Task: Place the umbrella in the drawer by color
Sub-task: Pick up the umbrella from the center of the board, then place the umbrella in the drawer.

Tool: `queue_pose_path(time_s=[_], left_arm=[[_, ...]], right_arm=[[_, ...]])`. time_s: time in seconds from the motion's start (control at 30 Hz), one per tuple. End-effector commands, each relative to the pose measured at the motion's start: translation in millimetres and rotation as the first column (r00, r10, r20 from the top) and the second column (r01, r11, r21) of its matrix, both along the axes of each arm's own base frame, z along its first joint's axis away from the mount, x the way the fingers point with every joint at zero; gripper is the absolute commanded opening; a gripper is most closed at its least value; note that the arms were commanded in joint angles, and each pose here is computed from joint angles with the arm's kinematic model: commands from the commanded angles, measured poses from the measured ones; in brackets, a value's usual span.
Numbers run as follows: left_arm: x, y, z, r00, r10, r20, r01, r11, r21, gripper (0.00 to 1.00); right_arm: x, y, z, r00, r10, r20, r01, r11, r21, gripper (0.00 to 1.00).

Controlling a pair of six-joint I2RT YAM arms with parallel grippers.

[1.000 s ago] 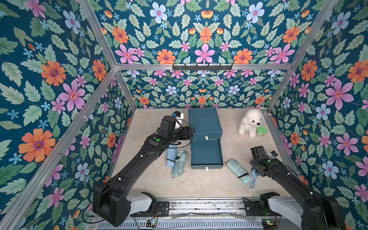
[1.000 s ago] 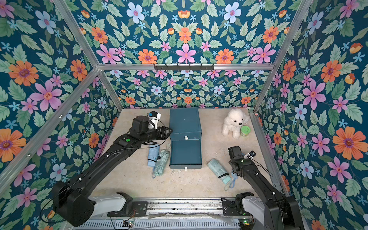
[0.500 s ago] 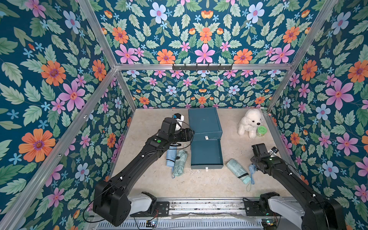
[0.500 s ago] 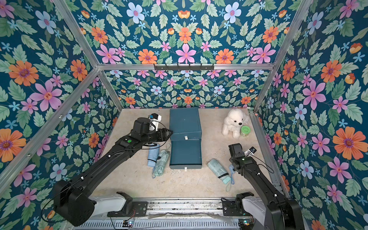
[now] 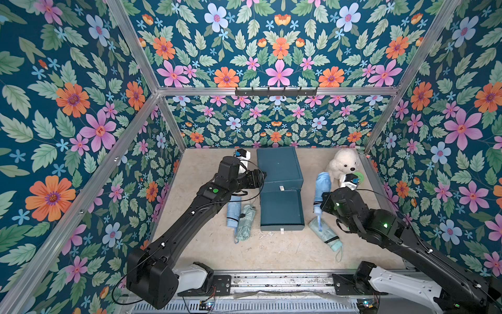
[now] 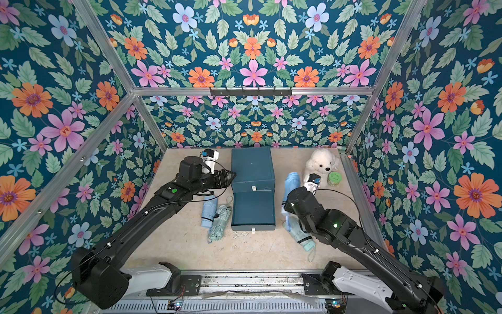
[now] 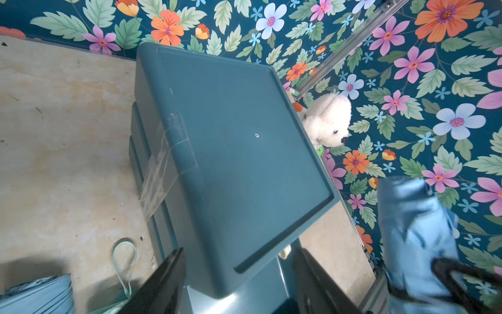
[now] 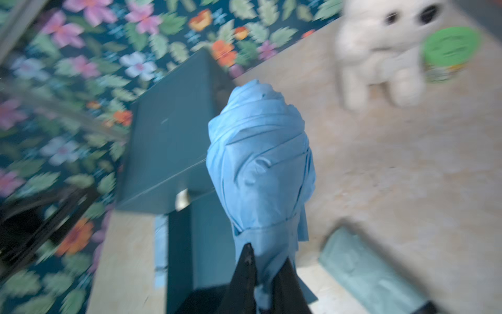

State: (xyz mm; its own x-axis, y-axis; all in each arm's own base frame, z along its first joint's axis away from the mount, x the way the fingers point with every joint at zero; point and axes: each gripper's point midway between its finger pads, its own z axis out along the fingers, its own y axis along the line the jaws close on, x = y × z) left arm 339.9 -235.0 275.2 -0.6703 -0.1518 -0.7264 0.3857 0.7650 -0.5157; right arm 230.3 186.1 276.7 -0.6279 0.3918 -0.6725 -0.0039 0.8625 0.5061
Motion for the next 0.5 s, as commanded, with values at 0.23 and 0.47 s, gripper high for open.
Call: queue_pose_path(time_s=[0.23, 0.47], left_arm=[[29.0, -5.2, -11.4, 1.0, 0.026, -0.006, -0.026, 0.999, 0.041, 0.68], [40.8, -8.1, -32.8, 0.999, 0.025, -0.033, -0.021, 0.995, 0.096, 0.68]], right_arm=[[-44.1, 117.7, 0.8, 0.919, 0.38, -0.103, -0.305, 0.853, 0.424, 0.0], [-35.6, 123.2, -18.0, 0.92, 0.341, -0.196, -0.192, 0.825, 0.531, 0.0]])
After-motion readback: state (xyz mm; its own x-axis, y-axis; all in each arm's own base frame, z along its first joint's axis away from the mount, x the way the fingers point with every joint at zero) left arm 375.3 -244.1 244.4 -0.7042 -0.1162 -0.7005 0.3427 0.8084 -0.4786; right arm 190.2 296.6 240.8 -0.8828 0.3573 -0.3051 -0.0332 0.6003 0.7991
